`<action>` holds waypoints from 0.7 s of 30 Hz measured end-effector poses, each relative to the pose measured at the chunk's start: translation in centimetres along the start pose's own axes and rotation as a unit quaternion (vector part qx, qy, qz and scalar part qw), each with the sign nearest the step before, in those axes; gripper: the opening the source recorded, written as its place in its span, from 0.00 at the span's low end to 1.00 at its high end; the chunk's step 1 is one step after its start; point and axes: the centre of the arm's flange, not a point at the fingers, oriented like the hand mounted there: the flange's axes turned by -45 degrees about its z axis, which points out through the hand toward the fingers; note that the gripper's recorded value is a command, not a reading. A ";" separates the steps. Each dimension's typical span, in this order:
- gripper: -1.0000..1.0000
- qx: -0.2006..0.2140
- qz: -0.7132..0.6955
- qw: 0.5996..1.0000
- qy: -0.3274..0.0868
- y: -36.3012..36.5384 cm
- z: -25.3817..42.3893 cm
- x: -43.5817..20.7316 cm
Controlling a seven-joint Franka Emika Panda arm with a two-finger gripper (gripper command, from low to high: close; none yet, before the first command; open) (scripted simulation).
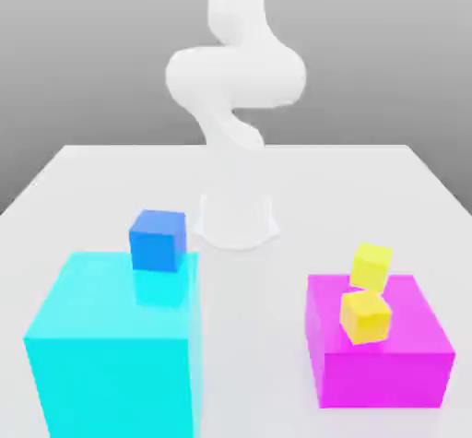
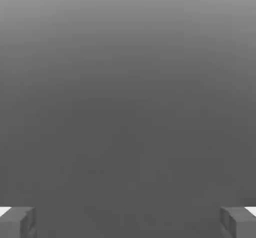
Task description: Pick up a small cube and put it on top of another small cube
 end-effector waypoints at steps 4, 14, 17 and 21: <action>0.50 -0.016 0.020 0.998 -0.065 6.1 9.2 -3.1; 0.50 -0.038 0.116 0.970 -0.211 21.6 24.1 -21.3; 0.50 -0.042 0.129 0.957 -0.257 23.3 26.4 -27.9; 0.50 -0.037 0.102 0.945 -0.308 21.6 28.5 -33.2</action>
